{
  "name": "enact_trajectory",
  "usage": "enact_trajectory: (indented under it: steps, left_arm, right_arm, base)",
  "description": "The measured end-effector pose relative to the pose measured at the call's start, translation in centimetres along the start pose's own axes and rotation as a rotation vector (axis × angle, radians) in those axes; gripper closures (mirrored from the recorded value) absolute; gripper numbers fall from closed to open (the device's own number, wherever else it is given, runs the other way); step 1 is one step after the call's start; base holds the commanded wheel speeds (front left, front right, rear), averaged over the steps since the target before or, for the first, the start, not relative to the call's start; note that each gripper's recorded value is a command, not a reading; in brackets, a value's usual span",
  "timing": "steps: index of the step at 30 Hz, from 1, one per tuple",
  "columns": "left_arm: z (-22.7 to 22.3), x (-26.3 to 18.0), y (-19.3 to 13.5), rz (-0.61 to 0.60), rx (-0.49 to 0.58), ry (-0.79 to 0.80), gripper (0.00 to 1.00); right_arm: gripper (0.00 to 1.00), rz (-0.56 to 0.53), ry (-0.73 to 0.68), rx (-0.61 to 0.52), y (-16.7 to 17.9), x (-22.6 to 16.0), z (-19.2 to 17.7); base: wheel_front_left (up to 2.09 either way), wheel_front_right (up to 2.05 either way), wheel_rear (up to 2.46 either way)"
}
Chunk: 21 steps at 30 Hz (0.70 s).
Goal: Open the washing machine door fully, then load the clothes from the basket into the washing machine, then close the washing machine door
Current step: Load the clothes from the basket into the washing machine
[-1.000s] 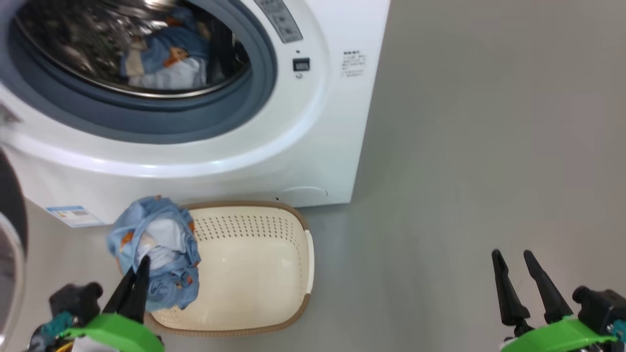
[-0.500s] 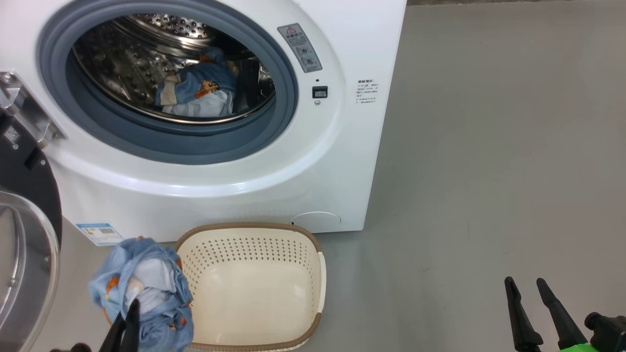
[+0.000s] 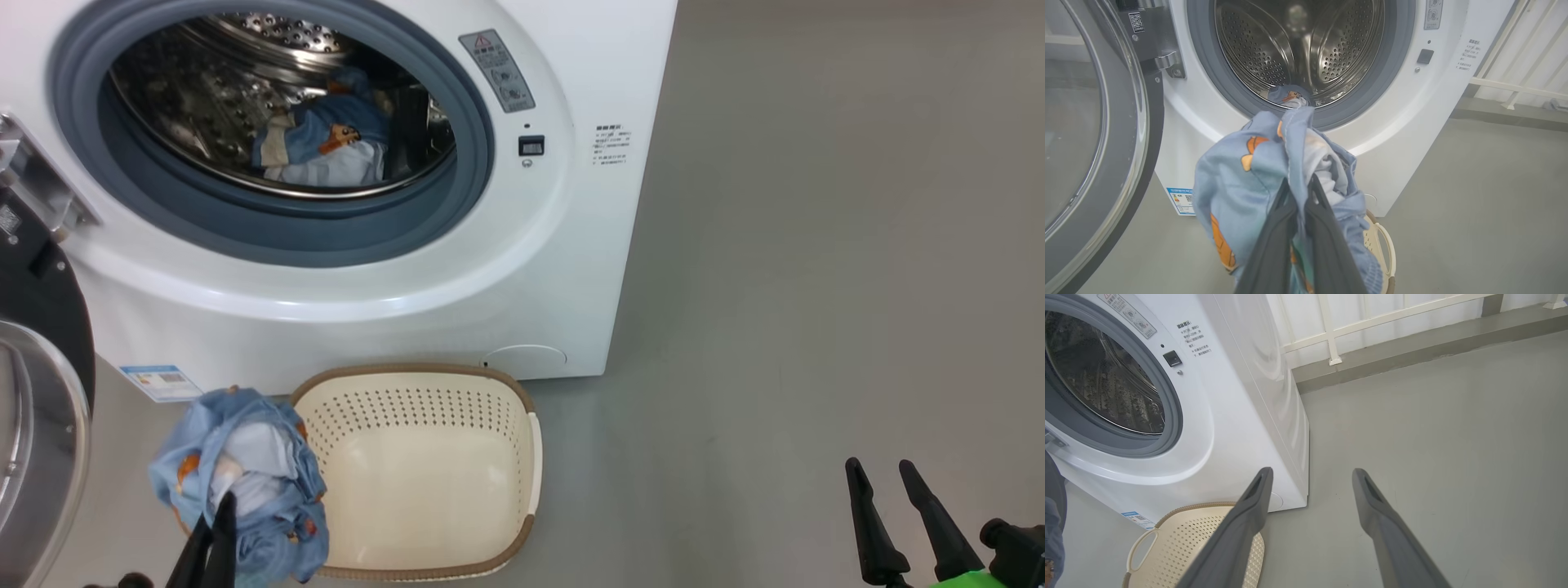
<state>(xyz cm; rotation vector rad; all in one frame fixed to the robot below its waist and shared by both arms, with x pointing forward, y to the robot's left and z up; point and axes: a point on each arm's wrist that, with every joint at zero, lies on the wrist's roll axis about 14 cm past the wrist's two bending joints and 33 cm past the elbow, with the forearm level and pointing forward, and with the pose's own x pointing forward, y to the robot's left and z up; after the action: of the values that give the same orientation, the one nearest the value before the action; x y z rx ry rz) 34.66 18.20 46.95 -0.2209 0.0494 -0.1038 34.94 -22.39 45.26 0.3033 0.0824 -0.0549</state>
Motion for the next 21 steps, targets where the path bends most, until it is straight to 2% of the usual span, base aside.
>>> enact_trajectory:
  steps: [9,21]
  left_arm:
    - [1.3,4.2,-1.1,-0.047,-0.016,-0.050,1.00]
    - [5.9,15.3,-2.2,-0.140,-0.002,-0.189,1.00]
  right_arm:
    - [0.00,-0.009,0.047,-0.008,-0.2,0.8,-1.5]
    - [0.00,0.028,0.082,-0.036,0.9,5.0,-3.2]
  base:
    - [0.00,0.00,0.00]
    - [0.00,0.00,0.00]
